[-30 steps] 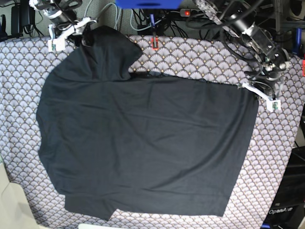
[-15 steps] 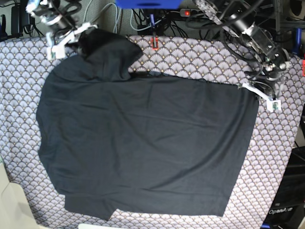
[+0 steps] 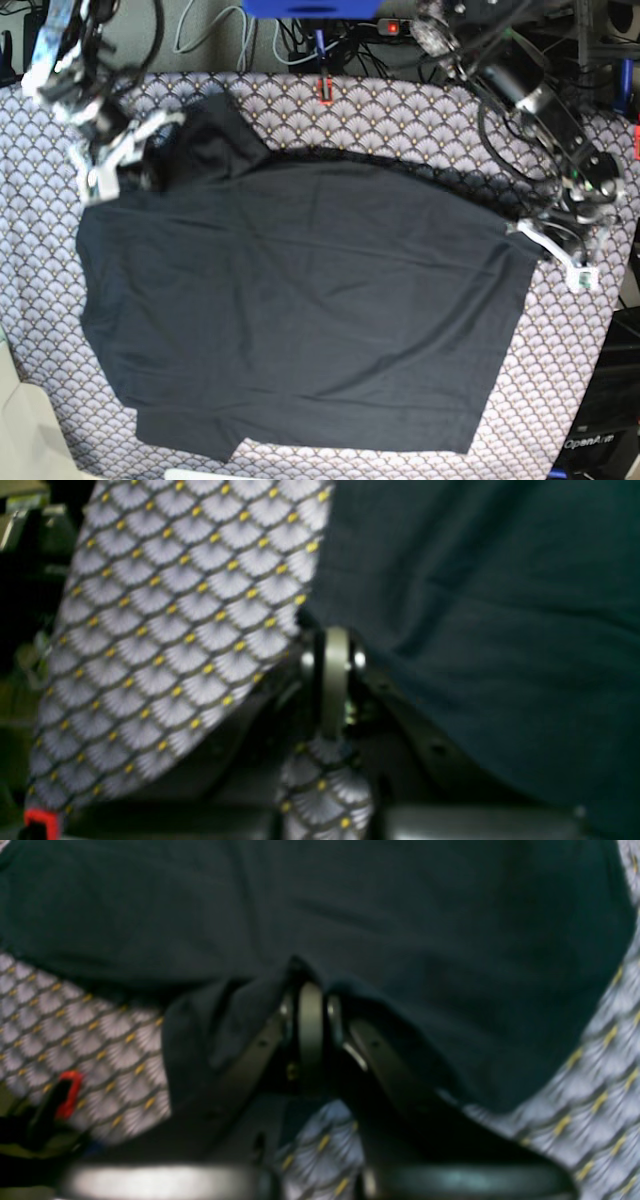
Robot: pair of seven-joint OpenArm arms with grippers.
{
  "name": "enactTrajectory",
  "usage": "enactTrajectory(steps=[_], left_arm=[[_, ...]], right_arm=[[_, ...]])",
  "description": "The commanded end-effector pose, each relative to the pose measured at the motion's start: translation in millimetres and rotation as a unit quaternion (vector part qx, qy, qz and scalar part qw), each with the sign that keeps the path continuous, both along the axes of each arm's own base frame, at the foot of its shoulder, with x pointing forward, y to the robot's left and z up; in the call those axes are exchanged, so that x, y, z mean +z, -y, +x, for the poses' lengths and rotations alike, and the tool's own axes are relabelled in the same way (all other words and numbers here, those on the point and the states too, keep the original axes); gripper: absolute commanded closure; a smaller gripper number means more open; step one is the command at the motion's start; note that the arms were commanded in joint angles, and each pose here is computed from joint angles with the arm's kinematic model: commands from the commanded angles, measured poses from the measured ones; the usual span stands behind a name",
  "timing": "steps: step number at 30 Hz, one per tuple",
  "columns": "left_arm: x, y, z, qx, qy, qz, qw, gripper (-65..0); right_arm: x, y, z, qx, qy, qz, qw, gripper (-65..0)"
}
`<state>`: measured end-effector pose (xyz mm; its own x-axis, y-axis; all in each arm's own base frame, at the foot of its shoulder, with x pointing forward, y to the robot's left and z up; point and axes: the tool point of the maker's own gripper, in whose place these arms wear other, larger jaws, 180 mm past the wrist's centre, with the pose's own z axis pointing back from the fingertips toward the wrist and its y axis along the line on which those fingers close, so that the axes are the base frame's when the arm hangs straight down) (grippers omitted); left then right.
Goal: Fold the T-shirt properly
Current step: 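Lift the shoulders and pull both grippers toward the hem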
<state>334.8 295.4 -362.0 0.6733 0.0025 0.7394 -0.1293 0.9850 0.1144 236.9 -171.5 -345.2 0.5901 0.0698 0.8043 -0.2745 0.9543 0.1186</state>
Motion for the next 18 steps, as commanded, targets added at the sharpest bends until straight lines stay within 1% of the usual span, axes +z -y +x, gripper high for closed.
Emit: enactTrajectory(steps=[1, 3, 6, 9, 12, 15, 18], left_arm=[[25, -5, 17, 0.000, 0.042, 0.009, 0.999, 0.0], [34, -9, 25, 0.000, 0.052, 0.014, 0.999, 0.0], [36, -8, 38, -0.003, 0.055, 0.001, 0.998, 0.0], [29, -3, 50, -0.010, 0.050, -0.019, 0.999, 0.0], [18, 2, 57, -0.018, 0.040, -0.036, 0.998, 0.0], [9, 17, 69, -0.042, 0.030, -0.050, 0.997, 0.0], [12, 21, 84, -0.052, 0.031, -0.061, 0.996, 0.0]], right_arm=[[19, 2, 16, 0.005, 0.034, -0.003, 0.9994, 0.0], [28, 9, 32, 0.011, 0.043, -0.021, 0.9988, 0.0], [37, 18, 53, 0.011, 0.051, -0.033, 0.9981, 0.0], [39, 29, 71, 0.007, 0.051, -0.040, 0.9979, 0.0], [36, 38, 85, 0.002, 0.048, -0.038, 0.9981, 0.0], [33, 48, 100, -0.006, 0.045, -0.032, 0.9985, 0.0], [30, 58, 119, -0.017, 0.040, -0.020, 0.9989, 0.0]])
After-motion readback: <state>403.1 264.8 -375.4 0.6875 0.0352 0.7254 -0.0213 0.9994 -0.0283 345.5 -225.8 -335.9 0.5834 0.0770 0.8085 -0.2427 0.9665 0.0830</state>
